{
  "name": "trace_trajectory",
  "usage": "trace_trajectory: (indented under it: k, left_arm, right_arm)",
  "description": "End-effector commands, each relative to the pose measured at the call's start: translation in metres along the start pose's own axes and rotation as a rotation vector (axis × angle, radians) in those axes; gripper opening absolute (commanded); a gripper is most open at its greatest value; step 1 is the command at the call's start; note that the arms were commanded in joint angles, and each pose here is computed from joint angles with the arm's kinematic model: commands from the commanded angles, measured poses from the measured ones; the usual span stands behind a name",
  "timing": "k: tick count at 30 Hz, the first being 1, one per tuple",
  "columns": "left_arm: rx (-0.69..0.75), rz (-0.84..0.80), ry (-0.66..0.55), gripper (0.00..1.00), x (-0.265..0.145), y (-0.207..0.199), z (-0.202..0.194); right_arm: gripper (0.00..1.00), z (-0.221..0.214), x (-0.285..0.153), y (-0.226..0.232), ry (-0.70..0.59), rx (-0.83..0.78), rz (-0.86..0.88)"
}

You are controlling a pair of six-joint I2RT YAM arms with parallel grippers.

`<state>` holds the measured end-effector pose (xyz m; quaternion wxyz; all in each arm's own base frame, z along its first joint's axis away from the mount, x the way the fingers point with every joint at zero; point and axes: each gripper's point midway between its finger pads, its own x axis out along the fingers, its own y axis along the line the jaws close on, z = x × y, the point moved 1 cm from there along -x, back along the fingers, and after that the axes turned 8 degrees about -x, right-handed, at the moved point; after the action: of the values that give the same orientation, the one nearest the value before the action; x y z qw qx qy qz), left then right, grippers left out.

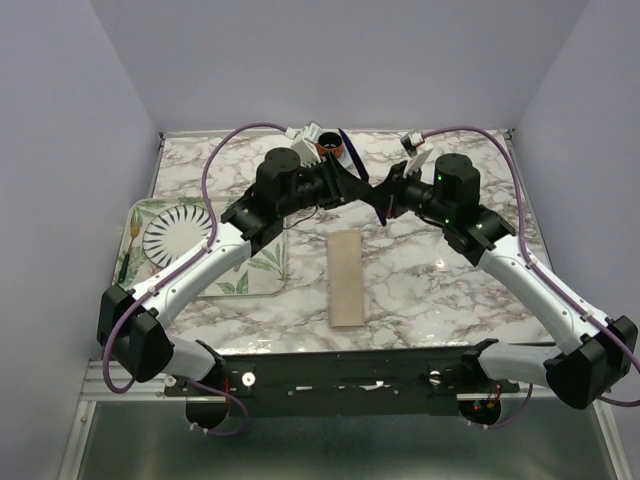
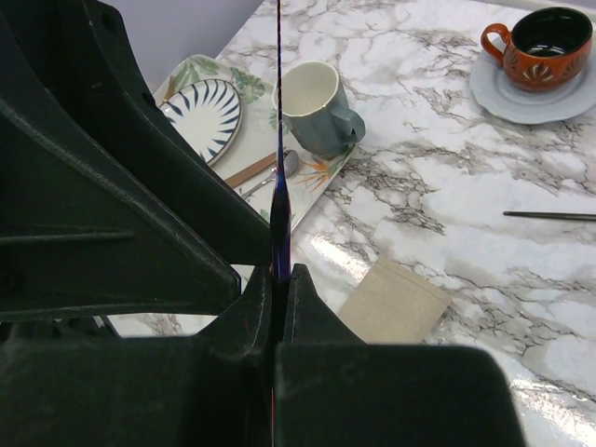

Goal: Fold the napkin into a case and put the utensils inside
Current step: Pass from the right arm to the left

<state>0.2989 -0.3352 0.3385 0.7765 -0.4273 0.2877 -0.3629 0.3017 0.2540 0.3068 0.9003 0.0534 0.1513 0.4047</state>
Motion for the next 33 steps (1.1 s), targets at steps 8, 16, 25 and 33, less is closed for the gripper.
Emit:
trace_trajectory:
  k: [8,16,25,33]
  left_arm:
    - [-0.088,0.050,-0.051,0.41,0.009,0.013,0.015]
    - [-0.102,0.036,-0.058,0.41,0.009,0.011,0.019]
    - [-0.105,0.015,-0.035,0.42,0.013,0.010,0.013]
    - [-0.112,0.032,-0.032,0.39,0.013,0.013,0.010]
  right_arm:
    - [0.01,0.017,-0.012,0.021,-0.077,-0.024,0.066]
    - [0.01,0.014,-0.012,0.022,-0.069,-0.021,0.074]
    - [0.01,0.013,-0.009,0.024,-0.066,-0.009,0.091]
    - [0.01,0.014,-0.005,0.024,-0.062,0.001,0.092]
